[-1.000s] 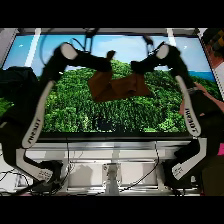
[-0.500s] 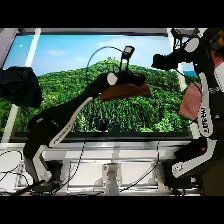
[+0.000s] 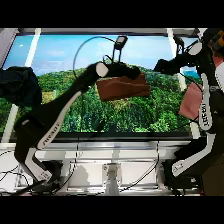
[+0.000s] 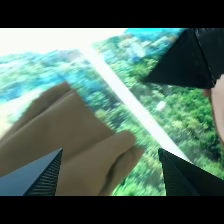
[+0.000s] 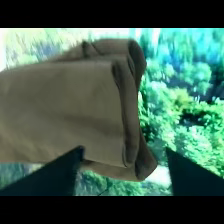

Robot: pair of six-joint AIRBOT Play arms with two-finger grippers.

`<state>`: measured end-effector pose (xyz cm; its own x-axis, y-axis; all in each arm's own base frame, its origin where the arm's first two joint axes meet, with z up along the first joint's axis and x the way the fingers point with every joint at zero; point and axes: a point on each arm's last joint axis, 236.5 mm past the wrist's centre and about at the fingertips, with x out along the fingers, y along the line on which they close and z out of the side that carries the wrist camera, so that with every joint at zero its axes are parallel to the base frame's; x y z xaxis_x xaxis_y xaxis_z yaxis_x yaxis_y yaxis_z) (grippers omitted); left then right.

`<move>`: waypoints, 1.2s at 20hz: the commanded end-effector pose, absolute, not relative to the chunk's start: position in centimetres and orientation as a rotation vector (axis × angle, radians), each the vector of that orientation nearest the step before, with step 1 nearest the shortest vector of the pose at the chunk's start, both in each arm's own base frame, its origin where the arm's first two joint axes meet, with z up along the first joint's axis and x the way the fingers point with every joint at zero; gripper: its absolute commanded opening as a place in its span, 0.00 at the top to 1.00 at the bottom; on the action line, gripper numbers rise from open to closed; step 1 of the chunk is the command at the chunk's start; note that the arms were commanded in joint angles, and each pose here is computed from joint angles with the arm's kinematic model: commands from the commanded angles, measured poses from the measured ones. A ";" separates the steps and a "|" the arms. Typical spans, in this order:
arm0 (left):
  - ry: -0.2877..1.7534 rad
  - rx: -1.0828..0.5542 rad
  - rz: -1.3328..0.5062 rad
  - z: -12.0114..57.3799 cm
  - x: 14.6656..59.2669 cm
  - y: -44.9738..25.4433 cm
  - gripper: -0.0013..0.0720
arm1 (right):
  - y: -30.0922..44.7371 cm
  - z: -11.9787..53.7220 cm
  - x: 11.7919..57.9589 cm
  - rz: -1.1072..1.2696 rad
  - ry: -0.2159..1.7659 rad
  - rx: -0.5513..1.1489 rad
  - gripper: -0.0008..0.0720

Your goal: Fold the clothes and pants, and hang the long-sleeved shirts on hangers.

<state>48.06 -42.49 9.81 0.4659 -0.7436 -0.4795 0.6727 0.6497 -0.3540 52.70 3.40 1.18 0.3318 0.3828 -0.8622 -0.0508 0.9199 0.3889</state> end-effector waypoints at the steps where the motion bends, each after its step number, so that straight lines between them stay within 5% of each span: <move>1: 0.741 -0.107 -0.878 10.5 47.7 -38.4 0.02 | 3.4 -1.5 51.7 0.396 1.278 0.442 0.03; 12: 0.836 -0.093 -0.888 9.2 47.0 -36.3 0.03 | 10.4 -9.7 49.9 0.534 1.486 0.668 0.03; 18: 0.837 -0.092 -0.890 9.2 47.0 -36.4 0.03 | 15.2 -11.0 50.6 0.567 1.458 0.612 0.05; 22: 0.839 -0.092 -0.891 9.1 46.9 -36.4 0.04 | 17.4 -10.6 53.0 0.550 1.343 0.561 0.83; 23: 0.843 -0.091 -0.889 9.1 47.0 -36.1 0.10 | 17.5 -10.2 53.5 0.546 1.321 0.555 0.97; 24: 0.855 -0.091 -0.887 9.0 47.0 -35.7 0.24 | 17.3 -9.5 54.0 0.541 1.297 0.539 0.97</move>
